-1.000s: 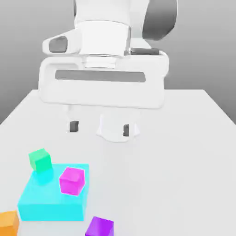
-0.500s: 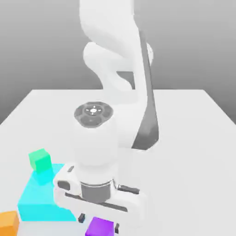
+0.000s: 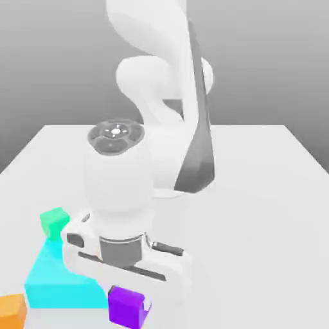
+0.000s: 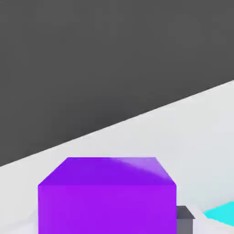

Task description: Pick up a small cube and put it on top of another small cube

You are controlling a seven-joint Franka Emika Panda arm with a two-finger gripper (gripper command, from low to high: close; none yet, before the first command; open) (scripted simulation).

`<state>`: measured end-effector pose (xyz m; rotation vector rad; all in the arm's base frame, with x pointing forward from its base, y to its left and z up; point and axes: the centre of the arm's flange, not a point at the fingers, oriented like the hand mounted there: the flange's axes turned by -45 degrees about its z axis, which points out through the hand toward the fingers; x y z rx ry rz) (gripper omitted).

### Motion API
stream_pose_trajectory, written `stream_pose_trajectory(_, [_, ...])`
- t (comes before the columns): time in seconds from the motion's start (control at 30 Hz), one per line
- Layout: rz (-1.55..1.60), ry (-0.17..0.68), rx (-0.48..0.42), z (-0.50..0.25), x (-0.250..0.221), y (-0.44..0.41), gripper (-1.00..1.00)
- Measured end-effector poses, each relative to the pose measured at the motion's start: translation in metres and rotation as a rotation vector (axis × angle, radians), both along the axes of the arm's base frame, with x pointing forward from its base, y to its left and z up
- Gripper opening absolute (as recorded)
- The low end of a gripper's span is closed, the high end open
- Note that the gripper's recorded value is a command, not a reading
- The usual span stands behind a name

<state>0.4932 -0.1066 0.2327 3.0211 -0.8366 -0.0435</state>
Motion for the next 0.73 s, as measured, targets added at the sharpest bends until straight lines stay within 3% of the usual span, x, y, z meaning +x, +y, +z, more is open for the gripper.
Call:
stream_pose_trajectory(0.23, [-0.502,-0.006,0.002,0.054,-0.089,-0.098,-1.00])
stream_pose_trajectory(0.43, [-0.869,-0.020,-0.002,0.081,-0.170,-0.127,-1.00])
stream_pose_trajectory(0.6, [-0.937,-0.027,-0.012,0.034,-0.185,-0.130,-1.00])
stream_pose_trajectory(0.63, [-0.938,-0.027,-0.013,0.023,-0.185,-0.130,1.00])
stream_pose_trajectory(0.73, [-0.938,-0.027,-0.013,0.023,-0.185,-0.130,1.00])
